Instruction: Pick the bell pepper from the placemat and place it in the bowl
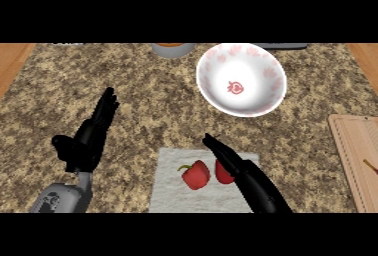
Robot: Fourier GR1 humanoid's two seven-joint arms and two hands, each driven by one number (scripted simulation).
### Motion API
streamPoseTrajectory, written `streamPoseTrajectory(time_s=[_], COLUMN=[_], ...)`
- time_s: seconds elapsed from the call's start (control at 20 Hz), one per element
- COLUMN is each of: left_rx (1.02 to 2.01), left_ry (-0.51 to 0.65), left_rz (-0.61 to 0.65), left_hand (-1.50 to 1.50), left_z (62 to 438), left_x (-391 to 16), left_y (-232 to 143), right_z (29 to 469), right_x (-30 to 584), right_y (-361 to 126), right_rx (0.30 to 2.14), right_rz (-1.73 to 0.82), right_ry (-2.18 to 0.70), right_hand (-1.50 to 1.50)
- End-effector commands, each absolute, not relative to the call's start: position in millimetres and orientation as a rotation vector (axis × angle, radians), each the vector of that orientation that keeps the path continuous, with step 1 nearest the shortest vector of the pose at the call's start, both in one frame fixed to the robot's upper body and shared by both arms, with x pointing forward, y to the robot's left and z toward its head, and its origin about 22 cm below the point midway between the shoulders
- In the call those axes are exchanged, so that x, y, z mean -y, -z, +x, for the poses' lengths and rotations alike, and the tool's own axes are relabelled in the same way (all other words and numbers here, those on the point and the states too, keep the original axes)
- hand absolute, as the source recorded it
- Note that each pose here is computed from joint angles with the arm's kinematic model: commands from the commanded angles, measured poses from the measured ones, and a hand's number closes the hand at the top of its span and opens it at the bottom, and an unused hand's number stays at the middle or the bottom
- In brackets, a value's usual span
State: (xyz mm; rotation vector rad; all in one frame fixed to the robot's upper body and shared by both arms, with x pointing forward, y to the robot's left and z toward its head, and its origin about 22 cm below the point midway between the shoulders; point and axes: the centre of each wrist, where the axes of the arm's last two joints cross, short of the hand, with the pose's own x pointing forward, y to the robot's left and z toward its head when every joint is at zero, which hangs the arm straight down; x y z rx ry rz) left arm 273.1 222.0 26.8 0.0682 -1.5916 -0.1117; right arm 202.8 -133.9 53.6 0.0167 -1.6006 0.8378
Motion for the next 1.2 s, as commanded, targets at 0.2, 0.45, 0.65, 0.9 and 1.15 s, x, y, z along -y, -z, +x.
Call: streamPoseTrajectory(time_s=[0.2, 0.45, 0.65, 0.9, 1.15], left_rx=[1.591, 1.593, 1.582, 1.586, 1.604], left_ry=[0.095, 0.11, 0.112, 0.121, 0.103], left_rz=[0.07, 0.077, 0.062, 0.084, 0.07], left_hand=[0.0, 0.0, 0.0, 0.0, 0.0], left_z=[278.8, 279.7, 279.9, 282.7, 278.5], left_x=[-225.5, -226.8, -223.2, -212.7, -221.9], left_y=[-21.8, -32.1, -19.3, -20.4, -21.4], right_z=[197.4, 195.7, 195.5, 212.7, 216.3], right_x=[152.6, 121.4, 136.9, 125.7, 121.7], right_y=[-43.0, -33.5, -35.6, -10.6, 15.6], right_rx=[1.65, 1.61, 1.574, 1.563, 1.554], right_rz=[0.145, 0.208, 0.215, 0.247, 0.229], right_ry=[-0.765, -0.749, -0.734, -0.701, -0.705], right_hand=[-1.5, -1.5, -1.5, -1.5, -1.5])
